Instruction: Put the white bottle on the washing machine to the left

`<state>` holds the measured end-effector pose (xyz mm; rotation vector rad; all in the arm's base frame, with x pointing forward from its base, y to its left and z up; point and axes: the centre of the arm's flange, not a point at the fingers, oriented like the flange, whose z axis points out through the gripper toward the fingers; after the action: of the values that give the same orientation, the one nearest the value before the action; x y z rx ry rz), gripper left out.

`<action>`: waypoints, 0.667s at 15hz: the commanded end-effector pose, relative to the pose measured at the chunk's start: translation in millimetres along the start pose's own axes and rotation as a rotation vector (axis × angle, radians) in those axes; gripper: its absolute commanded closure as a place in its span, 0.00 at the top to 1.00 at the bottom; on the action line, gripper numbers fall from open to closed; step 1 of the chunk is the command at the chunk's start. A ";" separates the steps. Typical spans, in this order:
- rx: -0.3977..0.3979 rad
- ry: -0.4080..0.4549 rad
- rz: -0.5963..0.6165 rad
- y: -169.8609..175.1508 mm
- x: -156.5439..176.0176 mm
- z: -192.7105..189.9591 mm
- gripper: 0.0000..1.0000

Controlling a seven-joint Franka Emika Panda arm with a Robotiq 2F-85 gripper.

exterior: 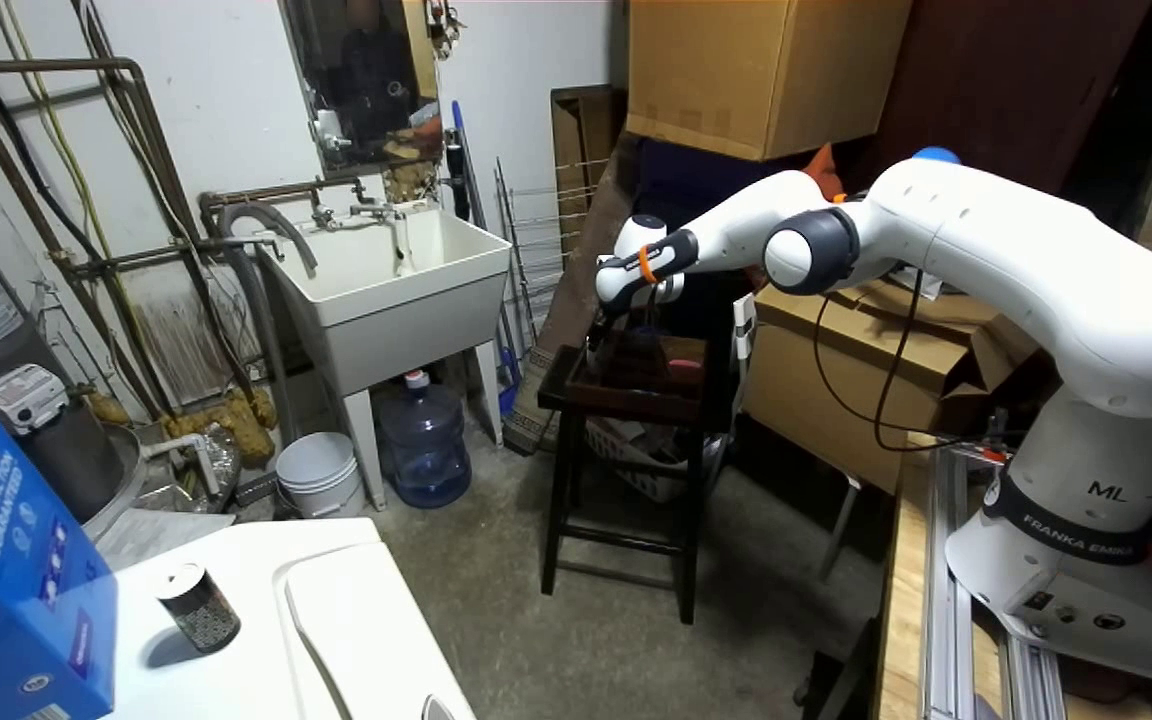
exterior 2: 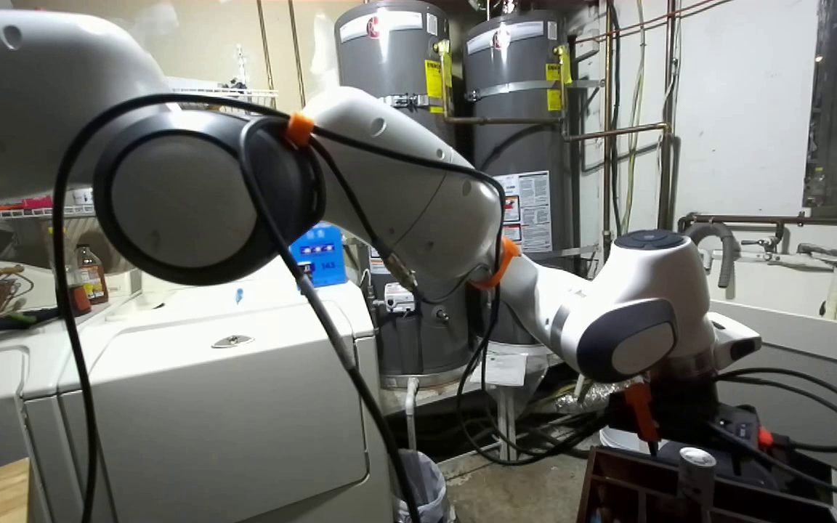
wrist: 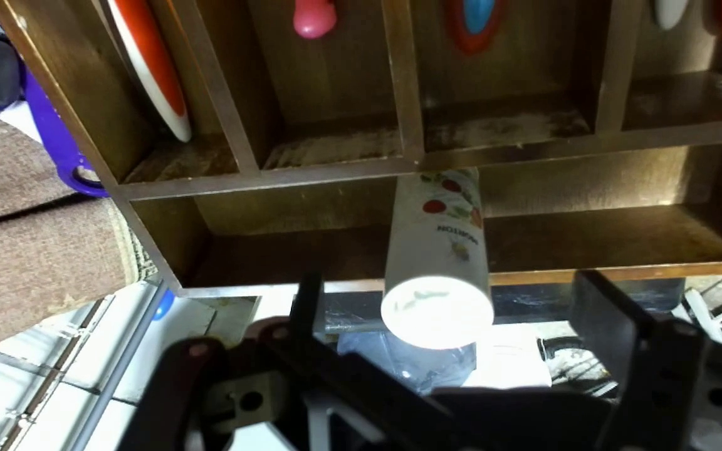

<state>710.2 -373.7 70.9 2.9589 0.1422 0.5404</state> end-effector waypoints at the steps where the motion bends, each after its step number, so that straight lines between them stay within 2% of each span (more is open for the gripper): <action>1: 0.001 0.046 0.018 11.0 9.7 23.4 1.00; 8: -0.005 0.104 0.070 18.0 4.4 36.2 0.99; 9: -0.005 0.109 0.076 18.3 3.7 36.3 0.75; 10: 0.000 0.121 0.079 18.5 4.6 36.0 0.75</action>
<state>706.6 -382.8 53.6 2.9398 0.0697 0.6508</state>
